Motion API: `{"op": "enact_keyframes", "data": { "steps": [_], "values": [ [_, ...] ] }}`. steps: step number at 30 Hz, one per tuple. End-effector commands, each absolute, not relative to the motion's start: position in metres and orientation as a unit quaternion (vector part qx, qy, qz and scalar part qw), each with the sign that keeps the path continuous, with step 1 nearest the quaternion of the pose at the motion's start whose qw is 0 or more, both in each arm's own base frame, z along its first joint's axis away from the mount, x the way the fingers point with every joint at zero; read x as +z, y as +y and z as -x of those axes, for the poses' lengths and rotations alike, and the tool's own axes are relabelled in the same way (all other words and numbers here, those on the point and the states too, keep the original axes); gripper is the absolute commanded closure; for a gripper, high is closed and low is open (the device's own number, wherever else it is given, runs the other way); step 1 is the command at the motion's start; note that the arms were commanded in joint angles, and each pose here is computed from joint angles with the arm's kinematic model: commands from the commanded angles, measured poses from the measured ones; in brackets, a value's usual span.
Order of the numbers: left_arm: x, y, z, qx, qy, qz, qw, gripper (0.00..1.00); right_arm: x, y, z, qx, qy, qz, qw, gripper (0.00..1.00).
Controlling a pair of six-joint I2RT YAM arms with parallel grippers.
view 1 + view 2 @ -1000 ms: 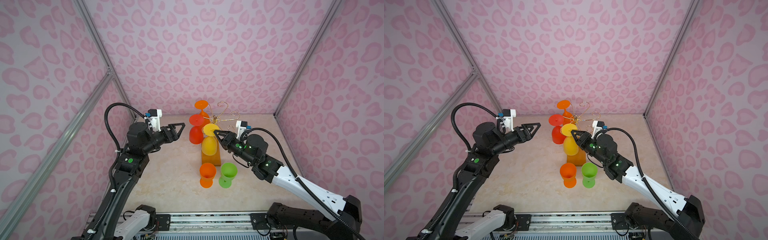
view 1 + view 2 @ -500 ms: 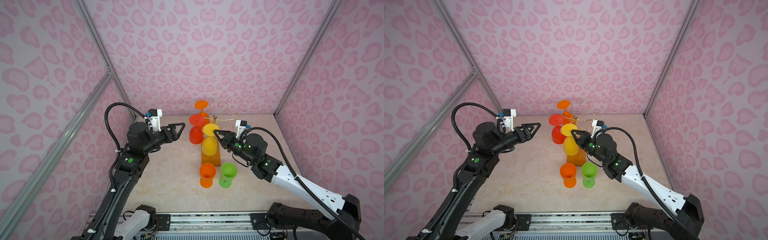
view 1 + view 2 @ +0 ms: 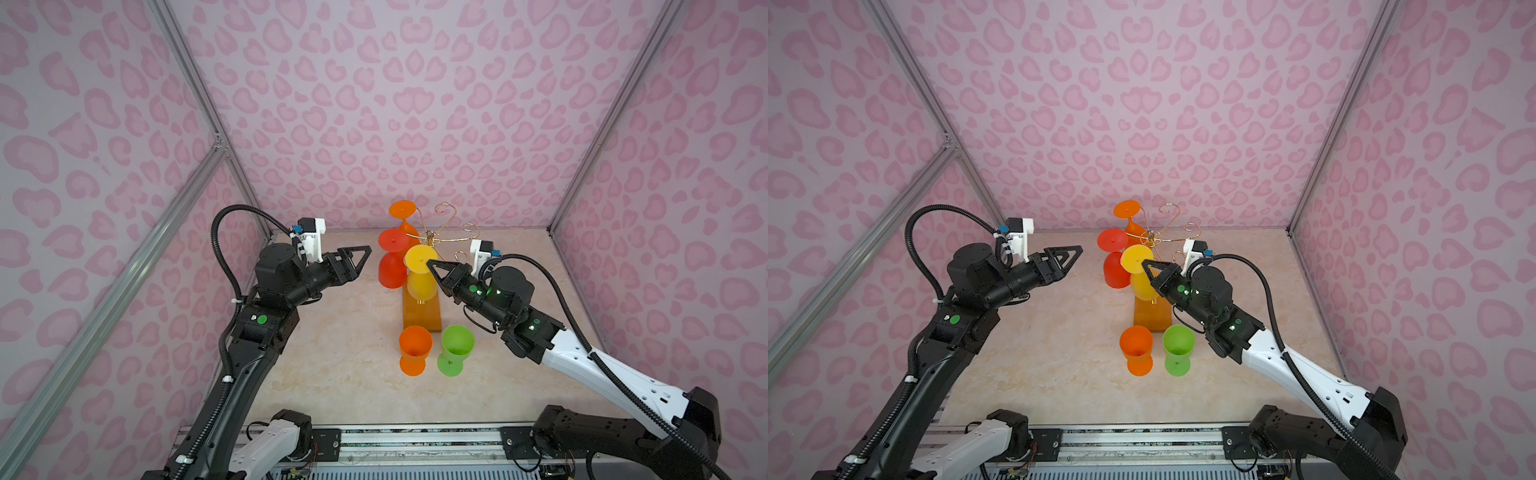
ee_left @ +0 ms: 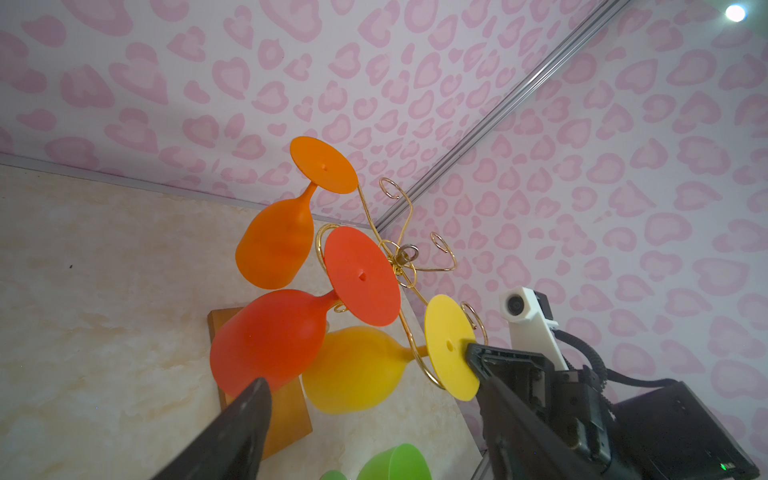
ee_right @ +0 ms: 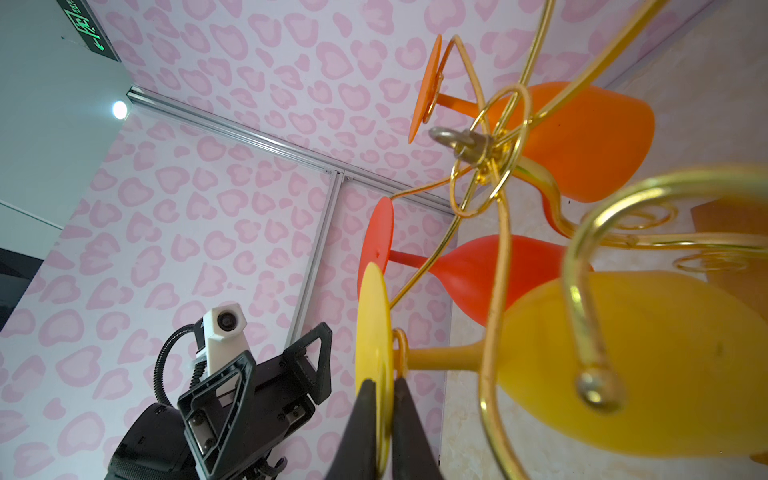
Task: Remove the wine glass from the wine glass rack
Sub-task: 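Close the right gripper on the yellow glass's base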
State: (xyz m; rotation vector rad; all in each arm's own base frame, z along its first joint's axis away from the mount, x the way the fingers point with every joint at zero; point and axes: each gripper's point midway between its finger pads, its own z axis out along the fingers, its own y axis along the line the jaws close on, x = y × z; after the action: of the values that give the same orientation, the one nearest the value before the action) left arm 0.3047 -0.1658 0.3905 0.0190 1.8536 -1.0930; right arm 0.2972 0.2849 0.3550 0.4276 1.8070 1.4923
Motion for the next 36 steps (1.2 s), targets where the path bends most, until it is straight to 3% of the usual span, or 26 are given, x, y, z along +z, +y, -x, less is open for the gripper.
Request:
{"op": "enact_keyframes", "data": {
  "steps": [1, 11, 36],
  "values": [
    [0.400, -0.167, -0.304, -0.453, 0.746, -0.019, 0.487, 0.19, 0.361, 0.284, -0.296, 0.587, 0.698, -0.164, 0.376, 0.92],
    [0.395, -0.168, -0.304, -0.447, 0.752, -0.025, 0.485, 0.19, 0.369, 0.284, -0.290, 0.596, 0.697, -0.155, 0.369, 1.00],
    [0.388, -0.168, -0.310, -0.443, 0.758, -0.020, 0.478, 0.19, 0.373, 0.294, -0.286, 0.616, 0.704, -0.148, 0.321, 1.00]
  ]
}}
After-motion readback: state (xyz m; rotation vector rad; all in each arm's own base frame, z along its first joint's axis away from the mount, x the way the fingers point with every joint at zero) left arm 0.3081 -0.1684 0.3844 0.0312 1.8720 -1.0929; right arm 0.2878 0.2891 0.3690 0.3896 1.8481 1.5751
